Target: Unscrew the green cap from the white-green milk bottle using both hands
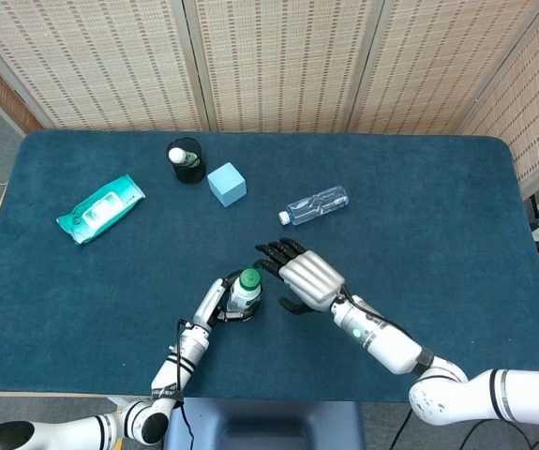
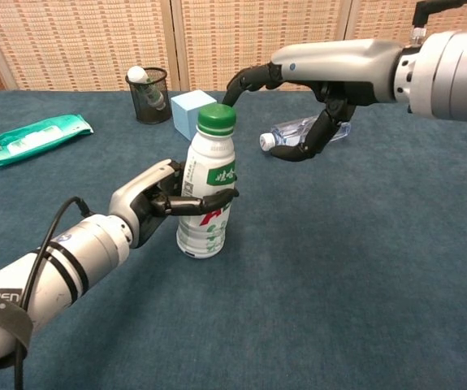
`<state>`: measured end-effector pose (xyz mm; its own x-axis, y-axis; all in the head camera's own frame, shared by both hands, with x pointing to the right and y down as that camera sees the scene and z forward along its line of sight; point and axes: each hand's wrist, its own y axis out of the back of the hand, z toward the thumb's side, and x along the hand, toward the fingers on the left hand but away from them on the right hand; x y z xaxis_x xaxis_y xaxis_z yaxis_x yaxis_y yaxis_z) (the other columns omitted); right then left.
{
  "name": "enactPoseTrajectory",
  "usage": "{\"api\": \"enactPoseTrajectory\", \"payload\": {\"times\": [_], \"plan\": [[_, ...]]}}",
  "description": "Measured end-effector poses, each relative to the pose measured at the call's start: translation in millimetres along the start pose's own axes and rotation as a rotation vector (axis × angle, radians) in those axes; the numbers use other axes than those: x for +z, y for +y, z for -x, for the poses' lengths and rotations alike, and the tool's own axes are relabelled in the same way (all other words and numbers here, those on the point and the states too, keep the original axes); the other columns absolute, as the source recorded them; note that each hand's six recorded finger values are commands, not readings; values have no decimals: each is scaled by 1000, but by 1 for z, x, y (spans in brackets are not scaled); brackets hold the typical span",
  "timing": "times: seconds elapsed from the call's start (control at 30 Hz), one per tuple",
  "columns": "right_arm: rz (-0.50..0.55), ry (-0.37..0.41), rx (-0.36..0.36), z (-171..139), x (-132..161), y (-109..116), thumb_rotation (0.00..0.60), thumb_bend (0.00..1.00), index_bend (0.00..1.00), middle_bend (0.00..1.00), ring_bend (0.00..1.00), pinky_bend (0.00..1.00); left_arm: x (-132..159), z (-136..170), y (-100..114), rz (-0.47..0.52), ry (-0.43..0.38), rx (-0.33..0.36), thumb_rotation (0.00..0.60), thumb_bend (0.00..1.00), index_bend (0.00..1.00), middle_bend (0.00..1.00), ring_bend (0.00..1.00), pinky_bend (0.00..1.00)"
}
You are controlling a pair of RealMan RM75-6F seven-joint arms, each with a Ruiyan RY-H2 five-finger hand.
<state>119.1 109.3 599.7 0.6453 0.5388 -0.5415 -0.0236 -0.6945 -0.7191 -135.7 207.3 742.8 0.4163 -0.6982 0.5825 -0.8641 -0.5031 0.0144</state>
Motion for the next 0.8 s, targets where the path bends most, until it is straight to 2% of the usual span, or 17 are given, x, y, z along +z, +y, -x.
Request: {"api": "enactPoseTrajectory", "payload": {"times": [0.27, 0.4, 0.8], "plan": [[9, 14, 13, -1, 5, -3, 599, 333, 173, 0, 0, 0, -1, -1, 0, -13, 4, -3, 600, 876, 671, 749, 302, 85], [7, 24, 16, -2, 8, -4, 600, 339, 180, 0, 0, 0, -1, -2, -1, -17, 6, -6, 600, 921, 683, 776, 320, 101], [13, 82, 31, -6, 25, -3, 600, 346, 192, 0, 0, 0, -8, -8, -3, -7, 65, -66, 600, 976, 698, 799, 342, 110]]}}
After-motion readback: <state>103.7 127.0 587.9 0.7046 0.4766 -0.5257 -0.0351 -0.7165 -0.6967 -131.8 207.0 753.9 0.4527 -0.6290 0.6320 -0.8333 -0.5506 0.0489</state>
